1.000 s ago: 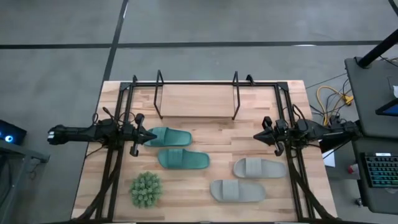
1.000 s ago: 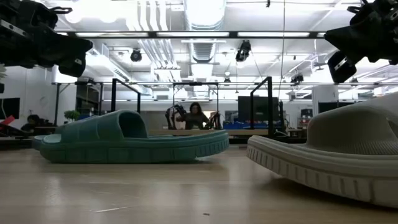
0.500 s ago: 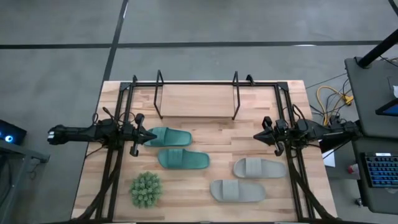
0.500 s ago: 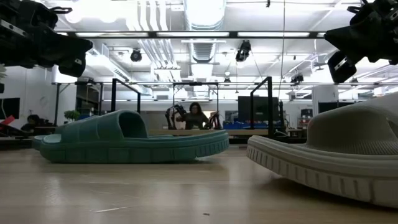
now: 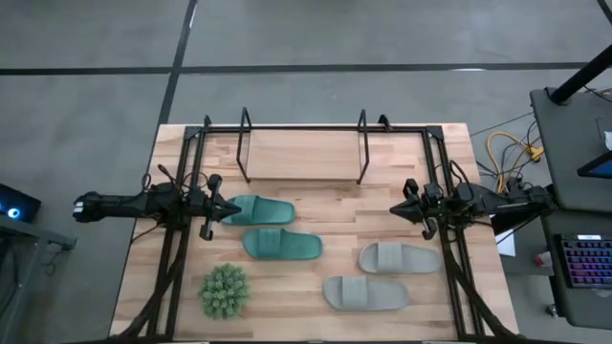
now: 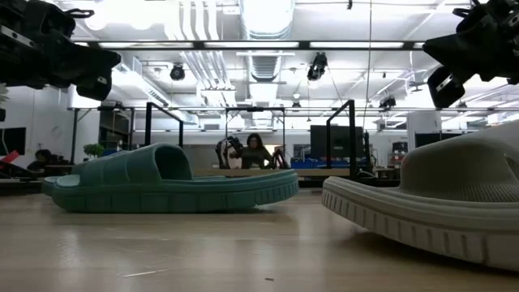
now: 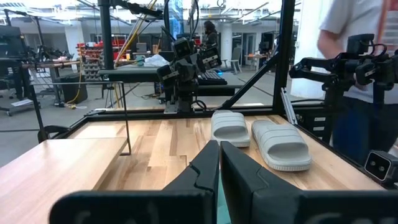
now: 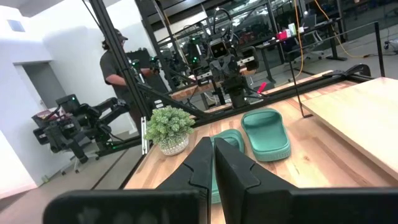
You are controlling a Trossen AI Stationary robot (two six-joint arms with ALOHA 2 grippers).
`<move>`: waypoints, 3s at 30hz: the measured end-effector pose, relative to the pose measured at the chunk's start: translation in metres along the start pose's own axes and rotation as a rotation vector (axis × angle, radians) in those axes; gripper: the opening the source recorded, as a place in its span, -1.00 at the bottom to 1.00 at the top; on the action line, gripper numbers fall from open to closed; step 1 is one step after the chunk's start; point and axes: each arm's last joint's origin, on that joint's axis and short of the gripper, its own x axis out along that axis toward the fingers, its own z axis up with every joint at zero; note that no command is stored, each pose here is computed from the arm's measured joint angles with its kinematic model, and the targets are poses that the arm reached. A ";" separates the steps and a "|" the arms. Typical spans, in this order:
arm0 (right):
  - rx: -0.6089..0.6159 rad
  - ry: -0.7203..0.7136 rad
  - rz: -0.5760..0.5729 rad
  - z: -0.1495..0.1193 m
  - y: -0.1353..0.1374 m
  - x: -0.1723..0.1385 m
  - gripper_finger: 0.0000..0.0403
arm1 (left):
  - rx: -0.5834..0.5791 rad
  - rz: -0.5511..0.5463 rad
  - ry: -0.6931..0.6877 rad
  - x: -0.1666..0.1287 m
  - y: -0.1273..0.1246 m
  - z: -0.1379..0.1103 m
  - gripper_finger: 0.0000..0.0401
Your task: Pick and place slides into the shelf
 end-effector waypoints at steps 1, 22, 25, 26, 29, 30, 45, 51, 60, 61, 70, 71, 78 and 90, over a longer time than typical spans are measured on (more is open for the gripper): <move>0.000 0.000 0.000 0.000 0.000 0.000 -0.96 | 0.000 0.000 0.000 0.000 0.000 0.000 -1.00; 0.000 0.000 0.000 0.000 0.000 0.000 -0.96 | 0.000 0.000 0.001 0.000 0.000 0.000 -1.00; -0.004 -0.009 0.003 0.001 0.000 0.000 -0.96 | 0.000 0.000 -0.001 0.000 0.000 0.000 -1.00; -0.004 -0.010 0.004 0.001 0.000 0.000 -0.96 | 0.000 0.000 0.000 0.000 0.000 0.000 -1.00; 0.071 -0.009 0.005 0.001 0.000 0.000 -0.96 | 0.000 0.000 0.000 0.000 0.000 0.000 -1.00; 0.113 -0.009 0.005 0.001 0.000 0.000 -0.96 | 0.000 0.000 0.001 0.000 0.000 0.000 -1.00; 0.451 -0.133 0.012 0.011 0.002 -0.001 -0.96 | 0.005 0.010 -0.140 -0.001 0.000 0.014 -1.00; 0.526 -0.371 -0.106 0.024 0.000 -0.004 -0.96 | -0.353 0.160 -0.532 -0.011 0.007 0.046 -1.00; 0.289 -0.682 -0.079 0.055 0.009 -0.014 -0.96 | -0.300 0.268 -0.641 -0.010 0.010 0.071 -1.00; 0.275 -0.664 -0.092 0.057 0.010 -0.012 -0.95 | -0.304 0.276 -0.625 -0.007 0.010 0.073 -1.00; 0.096 -0.488 -0.167 0.099 0.026 0.005 -0.54 | -0.268 0.306 -0.556 0.013 0.012 0.098 -0.70; 0.088 -0.446 -0.183 0.104 0.028 0.007 -0.46 | -0.266 0.309 -0.558 0.014 0.012 0.102 -0.63; 0.138 -0.164 -0.294 0.140 0.042 0.016 -0.12 | -0.276 0.309 -0.580 0.019 0.012 0.120 -0.28; 0.349 -0.071 -0.355 0.180 0.057 0.039 -0.13 | -0.346 0.340 -0.618 0.017 0.014 0.121 -0.24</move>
